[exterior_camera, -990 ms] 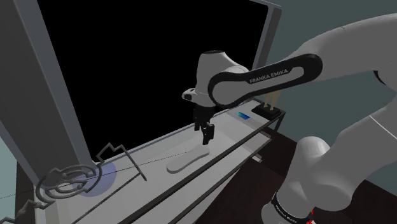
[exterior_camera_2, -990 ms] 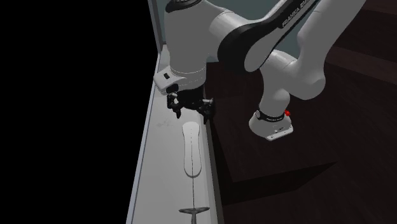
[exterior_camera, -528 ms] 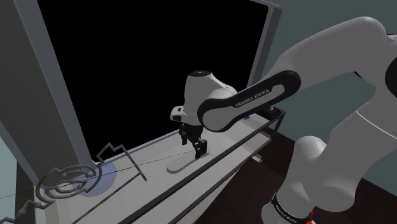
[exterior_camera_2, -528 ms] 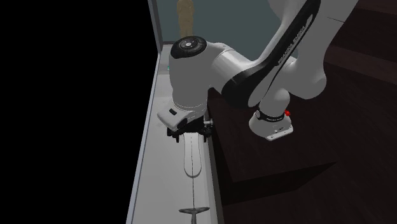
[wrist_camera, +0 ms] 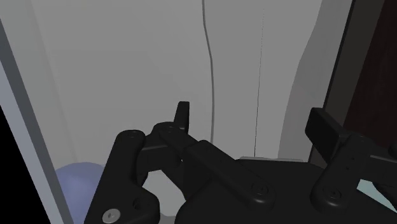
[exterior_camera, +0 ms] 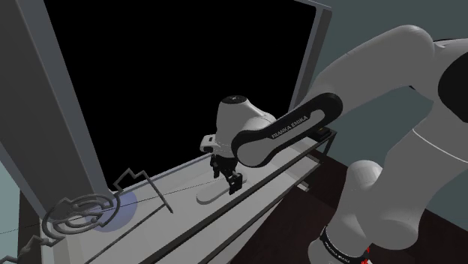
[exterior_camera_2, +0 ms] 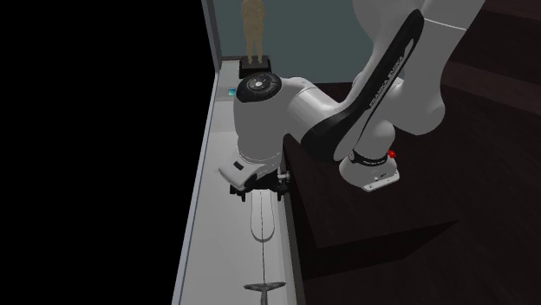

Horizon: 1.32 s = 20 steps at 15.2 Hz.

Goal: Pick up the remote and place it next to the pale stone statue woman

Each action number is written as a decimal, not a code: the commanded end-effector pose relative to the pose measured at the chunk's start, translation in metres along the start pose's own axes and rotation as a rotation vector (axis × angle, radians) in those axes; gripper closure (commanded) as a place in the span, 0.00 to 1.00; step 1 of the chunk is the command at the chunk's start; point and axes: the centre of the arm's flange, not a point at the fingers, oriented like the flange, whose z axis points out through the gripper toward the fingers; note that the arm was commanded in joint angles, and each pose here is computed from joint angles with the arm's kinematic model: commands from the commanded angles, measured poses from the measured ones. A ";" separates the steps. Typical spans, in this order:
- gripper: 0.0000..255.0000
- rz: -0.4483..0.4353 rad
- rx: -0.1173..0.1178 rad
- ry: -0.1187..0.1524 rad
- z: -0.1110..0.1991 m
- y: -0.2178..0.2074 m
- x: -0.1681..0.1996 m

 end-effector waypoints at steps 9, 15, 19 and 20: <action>1.00 0.000 0.000 0.000 0.001 0.000 0.000; 1.00 0.000 0.000 0.000 0.001 0.000 0.000; 1.00 0.000 0.000 0.000 -0.020 0.000 0.000; 1.00 0.000 0.000 0.000 -0.025 0.001 0.000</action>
